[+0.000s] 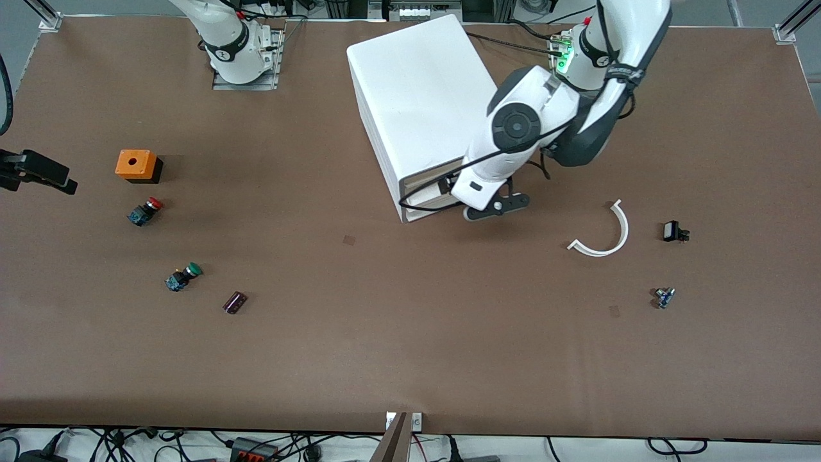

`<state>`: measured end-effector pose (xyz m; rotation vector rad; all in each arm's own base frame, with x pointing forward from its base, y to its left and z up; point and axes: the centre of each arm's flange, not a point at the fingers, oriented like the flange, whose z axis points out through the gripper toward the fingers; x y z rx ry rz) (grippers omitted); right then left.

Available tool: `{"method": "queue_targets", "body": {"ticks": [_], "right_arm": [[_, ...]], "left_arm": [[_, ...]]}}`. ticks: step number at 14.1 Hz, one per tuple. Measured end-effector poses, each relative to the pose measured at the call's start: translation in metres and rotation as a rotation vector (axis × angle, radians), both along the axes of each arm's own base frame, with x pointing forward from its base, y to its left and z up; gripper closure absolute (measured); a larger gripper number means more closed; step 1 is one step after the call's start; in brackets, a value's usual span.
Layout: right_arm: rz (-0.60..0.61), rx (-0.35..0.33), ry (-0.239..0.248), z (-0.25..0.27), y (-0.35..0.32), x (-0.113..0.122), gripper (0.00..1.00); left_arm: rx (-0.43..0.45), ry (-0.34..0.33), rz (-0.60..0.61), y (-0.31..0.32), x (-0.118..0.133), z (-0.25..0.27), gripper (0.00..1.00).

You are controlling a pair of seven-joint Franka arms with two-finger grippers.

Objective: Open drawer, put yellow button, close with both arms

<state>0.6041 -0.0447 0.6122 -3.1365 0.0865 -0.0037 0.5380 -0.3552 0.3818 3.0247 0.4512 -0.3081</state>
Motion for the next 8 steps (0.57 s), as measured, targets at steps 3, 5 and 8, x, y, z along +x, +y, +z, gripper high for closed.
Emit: {"method": "queue_targets", "body": {"ticks": [3,5,8], "right_arm": [[0.003,-0.005,0.008,-0.003,0.001,-0.002,0.0],[0.008,-0.007,0.011,-0.009,0.001,-0.004,0.0],[0.019,-0.015,0.009,-0.016,0.003,-0.012,0.0]], "left_arm": [[-0.018,-0.029,-0.044,0.074,0.048,0.033,0.0],[0.006,-0.053,-0.105,0.13,0.073,0.049,0.0],[0.061,-0.09,-0.239,0.186,0.094,0.069,0.0]]}}
